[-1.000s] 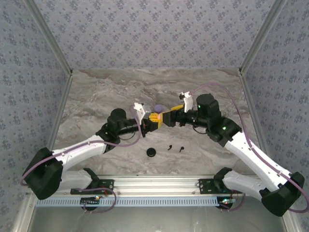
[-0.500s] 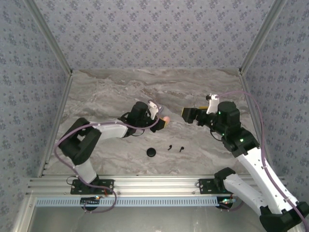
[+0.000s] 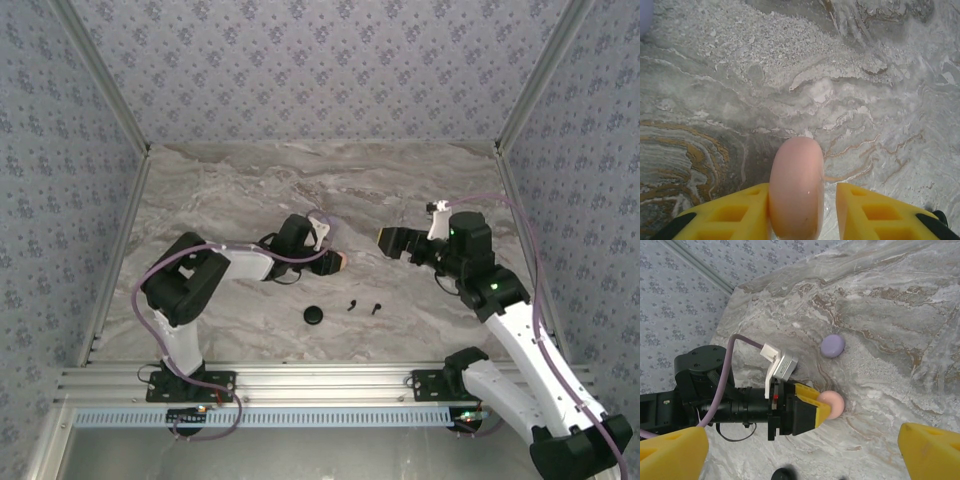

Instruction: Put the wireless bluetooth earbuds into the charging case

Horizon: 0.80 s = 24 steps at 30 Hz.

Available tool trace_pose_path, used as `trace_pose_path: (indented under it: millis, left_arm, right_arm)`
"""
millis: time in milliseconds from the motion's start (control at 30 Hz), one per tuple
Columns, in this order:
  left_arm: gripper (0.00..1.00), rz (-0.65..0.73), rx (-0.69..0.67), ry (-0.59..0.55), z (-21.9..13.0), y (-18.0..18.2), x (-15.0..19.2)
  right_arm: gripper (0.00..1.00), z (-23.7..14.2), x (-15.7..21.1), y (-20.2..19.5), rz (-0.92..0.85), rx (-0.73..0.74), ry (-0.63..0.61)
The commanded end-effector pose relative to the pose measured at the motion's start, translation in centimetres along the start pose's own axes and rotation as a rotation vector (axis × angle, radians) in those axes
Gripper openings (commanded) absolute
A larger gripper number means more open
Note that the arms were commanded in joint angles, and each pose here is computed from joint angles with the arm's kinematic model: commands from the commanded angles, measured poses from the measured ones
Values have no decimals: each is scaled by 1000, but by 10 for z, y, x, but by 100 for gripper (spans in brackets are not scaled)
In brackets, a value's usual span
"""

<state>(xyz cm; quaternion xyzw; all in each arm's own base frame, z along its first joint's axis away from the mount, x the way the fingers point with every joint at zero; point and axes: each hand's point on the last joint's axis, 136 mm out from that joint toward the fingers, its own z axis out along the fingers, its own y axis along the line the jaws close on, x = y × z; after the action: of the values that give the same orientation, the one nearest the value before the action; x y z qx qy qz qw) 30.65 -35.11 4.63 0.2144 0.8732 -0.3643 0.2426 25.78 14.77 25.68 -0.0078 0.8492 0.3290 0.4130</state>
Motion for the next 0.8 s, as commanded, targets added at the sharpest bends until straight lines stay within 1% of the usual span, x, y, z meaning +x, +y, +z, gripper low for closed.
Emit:
trace_pose_path:
  millis: [0,167,267,367,467,567,667,733,767]
  left_arm:
    - [38,-31,-19,-2,-1,8,-5]
    - [42,-30,-12,-33,-13,6,-13]
    - [45,-6,-3,-64,-26,-3,-22]
    - [50,19,-4,-98,-43,-10,-32]
    - [55,30,-13,-141,-64,-12,-41]
    - [58,28,-29,-195,-88,-8,-50]
    - [61,-1,-57,-248,-115,4,-57]
    - [63,-38,-86,-281,-133,18,-59]
    - [64,-57,-95,-296,-140,23,-60]
  right_arm:
    - [100,0,1,4,10,-23,15]
    - [100,4,12,0,-38,2,82]
    - [100,7,25,-2,-72,30,140]
    - [99,12,40,-3,-86,72,196]
    - [98,19,61,0,-90,117,249]
    - [94,32,91,4,-106,167,316]
    - [92,49,126,11,-128,214,398]
    - [88,62,149,15,-160,251,452]
    - [88,68,156,19,-177,261,472]
